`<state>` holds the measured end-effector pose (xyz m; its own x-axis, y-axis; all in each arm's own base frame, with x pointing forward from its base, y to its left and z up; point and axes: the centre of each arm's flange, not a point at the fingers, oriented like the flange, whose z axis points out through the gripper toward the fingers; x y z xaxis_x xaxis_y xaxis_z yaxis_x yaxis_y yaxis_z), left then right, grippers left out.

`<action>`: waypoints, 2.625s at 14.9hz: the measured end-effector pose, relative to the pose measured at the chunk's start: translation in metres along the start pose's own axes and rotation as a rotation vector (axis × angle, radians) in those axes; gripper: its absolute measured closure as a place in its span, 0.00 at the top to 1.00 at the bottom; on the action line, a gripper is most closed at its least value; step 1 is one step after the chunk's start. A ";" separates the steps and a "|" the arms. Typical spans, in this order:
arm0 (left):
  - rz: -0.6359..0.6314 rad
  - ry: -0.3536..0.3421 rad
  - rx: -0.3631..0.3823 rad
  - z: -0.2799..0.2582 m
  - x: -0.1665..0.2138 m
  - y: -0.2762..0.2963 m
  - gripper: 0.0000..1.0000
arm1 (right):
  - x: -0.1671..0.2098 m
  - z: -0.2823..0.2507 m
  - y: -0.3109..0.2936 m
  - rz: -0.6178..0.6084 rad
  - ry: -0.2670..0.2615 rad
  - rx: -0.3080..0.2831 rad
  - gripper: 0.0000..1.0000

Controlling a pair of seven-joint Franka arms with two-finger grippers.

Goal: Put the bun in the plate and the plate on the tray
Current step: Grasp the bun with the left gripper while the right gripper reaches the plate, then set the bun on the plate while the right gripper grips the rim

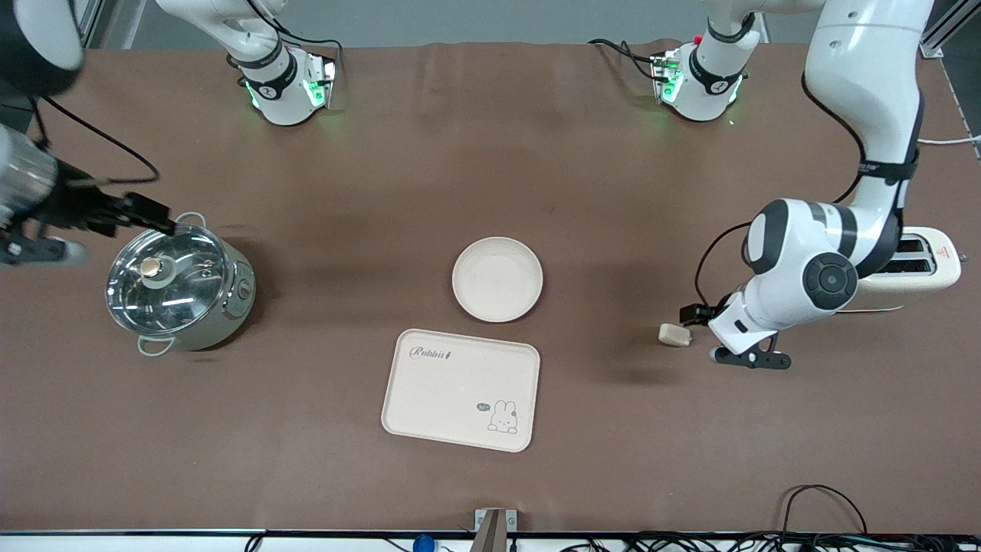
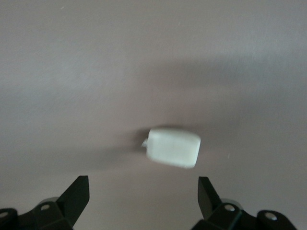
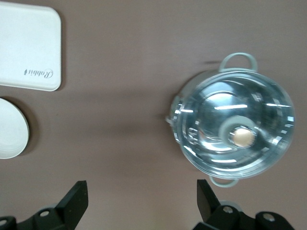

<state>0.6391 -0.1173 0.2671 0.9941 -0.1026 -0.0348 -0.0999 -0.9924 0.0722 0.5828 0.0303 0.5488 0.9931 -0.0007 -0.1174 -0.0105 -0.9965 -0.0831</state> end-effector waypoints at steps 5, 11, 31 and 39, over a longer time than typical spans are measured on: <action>-0.007 0.101 -0.045 0.058 -0.017 0.018 1.00 | 0.031 0.068 -0.047 -0.018 -0.057 0.038 1.00; -0.007 0.101 -0.048 0.075 -0.026 0.019 0.59 | 0.026 0.172 -0.092 0.041 -0.050 0.235 1.00; -0.460 -0.034 -0.199 0.070 -0.105 0.340 0.65 | -0.052 0.390 -0.286 0.155 0.136 0.243 0.93; -0.253 0.027 0.058 -0.060 -0.049 0.253 1.00 | -0.055 0.397 -0.320 0.187 0.128 0.260 0.83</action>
<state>0.5677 -0.3595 0.3474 0.9884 0.1507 -0.0180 0.1508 -0.9885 0.0073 0.4848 0.3825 0.1890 0.9776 -0.2082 -0.0303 -0.2067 -0.9234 -0.3234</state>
